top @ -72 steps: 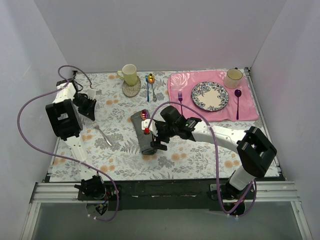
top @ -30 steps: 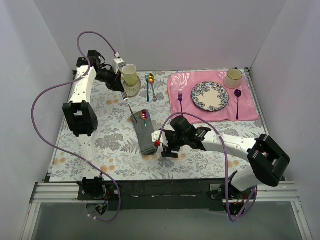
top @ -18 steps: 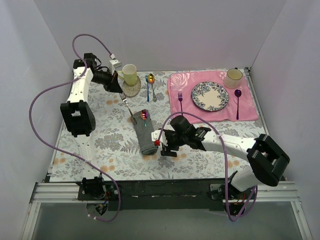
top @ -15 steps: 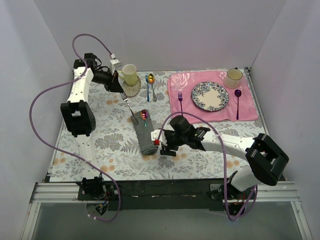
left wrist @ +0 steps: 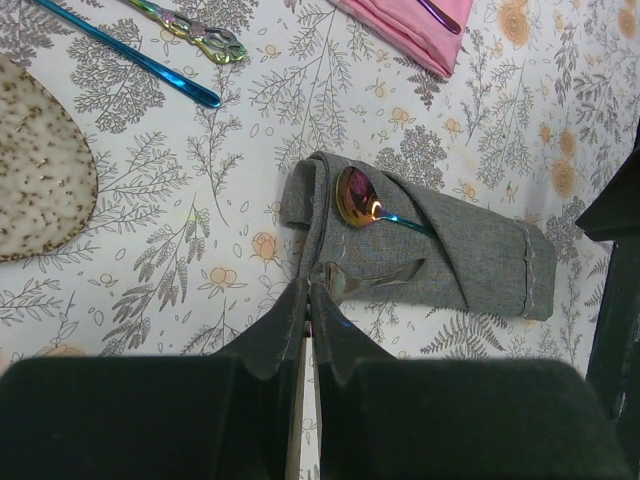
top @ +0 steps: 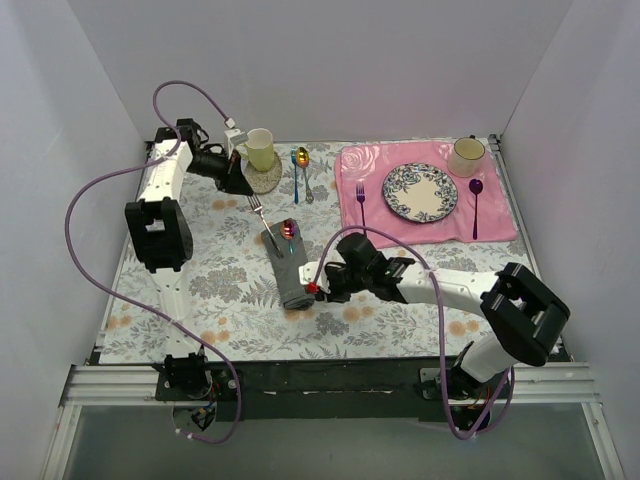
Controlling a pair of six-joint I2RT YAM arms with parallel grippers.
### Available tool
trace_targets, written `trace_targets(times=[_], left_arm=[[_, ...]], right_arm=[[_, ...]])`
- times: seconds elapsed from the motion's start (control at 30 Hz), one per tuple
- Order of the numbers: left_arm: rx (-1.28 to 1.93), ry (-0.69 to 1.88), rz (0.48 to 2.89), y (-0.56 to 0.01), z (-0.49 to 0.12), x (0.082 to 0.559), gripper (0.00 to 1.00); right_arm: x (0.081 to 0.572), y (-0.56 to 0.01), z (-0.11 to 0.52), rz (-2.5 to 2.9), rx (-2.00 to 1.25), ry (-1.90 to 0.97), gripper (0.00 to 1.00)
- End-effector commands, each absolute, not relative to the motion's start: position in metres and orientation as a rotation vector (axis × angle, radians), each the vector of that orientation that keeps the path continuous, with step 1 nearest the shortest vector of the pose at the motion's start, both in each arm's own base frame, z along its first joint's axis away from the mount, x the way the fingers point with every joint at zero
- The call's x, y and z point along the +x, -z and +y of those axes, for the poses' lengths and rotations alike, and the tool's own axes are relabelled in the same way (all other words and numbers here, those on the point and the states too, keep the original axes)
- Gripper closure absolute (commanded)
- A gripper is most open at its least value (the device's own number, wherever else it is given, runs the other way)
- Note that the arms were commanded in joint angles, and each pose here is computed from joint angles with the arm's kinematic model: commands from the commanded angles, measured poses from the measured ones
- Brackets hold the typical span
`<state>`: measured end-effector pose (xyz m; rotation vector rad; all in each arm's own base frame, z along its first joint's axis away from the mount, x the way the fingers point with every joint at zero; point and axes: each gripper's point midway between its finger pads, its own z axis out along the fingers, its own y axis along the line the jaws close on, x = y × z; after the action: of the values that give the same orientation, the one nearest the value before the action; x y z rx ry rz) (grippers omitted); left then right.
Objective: Fold the napkin into a case and place the utensils inside
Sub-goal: Insert the fork into the folded napkin.
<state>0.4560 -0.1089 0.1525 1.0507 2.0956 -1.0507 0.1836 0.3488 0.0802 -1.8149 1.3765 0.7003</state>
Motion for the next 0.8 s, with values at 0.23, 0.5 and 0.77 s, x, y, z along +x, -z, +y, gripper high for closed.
trace_targets(times=[0.23, 0.5, 0.77], left_arm=[[1.058, 1.210, 2.048, -0.134, -0.126, 0.441, 1.00], [1.061, 1.262, 2.037, -0.120, -0.132, 0.439, 1.00], [1.014, 1.351, 2.046, -0.109, -0.141, 0.436, 1.00]], right_arm=[[0.170, -0.060, 0.368, 1.220, -1.900, -0.710, 0.69], [0.178, -0.039, 0.371, 1.218, -1.924, -0.657, 0.70], [0.179, -0.030, 0.366, 1.210, -1.950, -0.621, 0.72]])
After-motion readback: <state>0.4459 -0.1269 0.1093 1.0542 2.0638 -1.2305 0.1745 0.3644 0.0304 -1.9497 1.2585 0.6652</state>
